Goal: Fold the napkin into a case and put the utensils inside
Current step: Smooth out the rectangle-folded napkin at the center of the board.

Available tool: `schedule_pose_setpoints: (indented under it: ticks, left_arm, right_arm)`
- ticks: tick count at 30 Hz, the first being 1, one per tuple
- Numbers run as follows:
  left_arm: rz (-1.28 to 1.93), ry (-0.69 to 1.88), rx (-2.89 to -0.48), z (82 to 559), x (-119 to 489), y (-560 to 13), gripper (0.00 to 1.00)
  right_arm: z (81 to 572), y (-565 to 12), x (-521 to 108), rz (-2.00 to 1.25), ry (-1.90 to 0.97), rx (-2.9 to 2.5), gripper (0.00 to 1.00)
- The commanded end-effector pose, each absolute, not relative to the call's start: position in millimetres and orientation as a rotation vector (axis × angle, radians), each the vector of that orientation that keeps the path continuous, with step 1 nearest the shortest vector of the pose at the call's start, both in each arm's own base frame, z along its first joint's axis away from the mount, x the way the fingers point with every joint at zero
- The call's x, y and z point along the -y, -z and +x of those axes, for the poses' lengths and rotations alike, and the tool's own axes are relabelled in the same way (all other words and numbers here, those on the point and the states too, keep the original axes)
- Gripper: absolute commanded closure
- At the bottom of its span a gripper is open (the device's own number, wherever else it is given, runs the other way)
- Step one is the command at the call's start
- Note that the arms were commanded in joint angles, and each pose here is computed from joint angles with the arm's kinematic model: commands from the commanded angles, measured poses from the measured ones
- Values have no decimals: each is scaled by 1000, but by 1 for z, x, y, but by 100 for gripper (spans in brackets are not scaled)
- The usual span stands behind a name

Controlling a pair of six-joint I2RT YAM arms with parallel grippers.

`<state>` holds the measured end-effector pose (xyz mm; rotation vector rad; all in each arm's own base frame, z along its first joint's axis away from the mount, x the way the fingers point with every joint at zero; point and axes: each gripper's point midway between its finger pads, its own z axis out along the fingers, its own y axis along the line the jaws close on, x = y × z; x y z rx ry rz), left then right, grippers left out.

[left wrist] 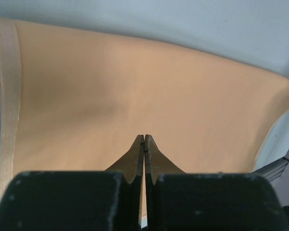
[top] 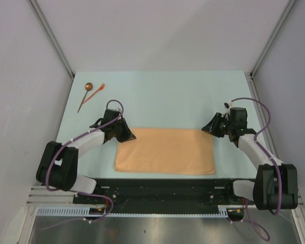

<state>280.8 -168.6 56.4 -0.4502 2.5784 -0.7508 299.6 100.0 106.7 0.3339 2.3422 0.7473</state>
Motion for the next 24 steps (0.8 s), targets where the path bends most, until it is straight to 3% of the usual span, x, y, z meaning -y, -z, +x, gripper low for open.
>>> schedule_pose_setpoints:
  ticks: [1, 12, 17, 21, 24]
  left_arm:
    - [-471, 791, -2479, 319, 171, -58, 100]
    - [-692, 657, -2543, 323, 135, -10, 100]
    - [-621, 701, -2491, 332, 141, -39, 100]
    - [-597, 776, -2415, 334, 146, -74, 93]
    - [-647, 732, -2423, 340, 136, -67, 94]
  right_arm:
    - [320, -106, -117, 248, -942, -2243, 72]
    - [343, -34, -82, 499, -1020, -2328, 77]
    - [340, -54, -91, 448, -1061, -2308, 75]
    - [343, -89, -98, 404, -1059, -2254, 71]
    - [349, -94, -102, 393, -1060, -2239, 69]
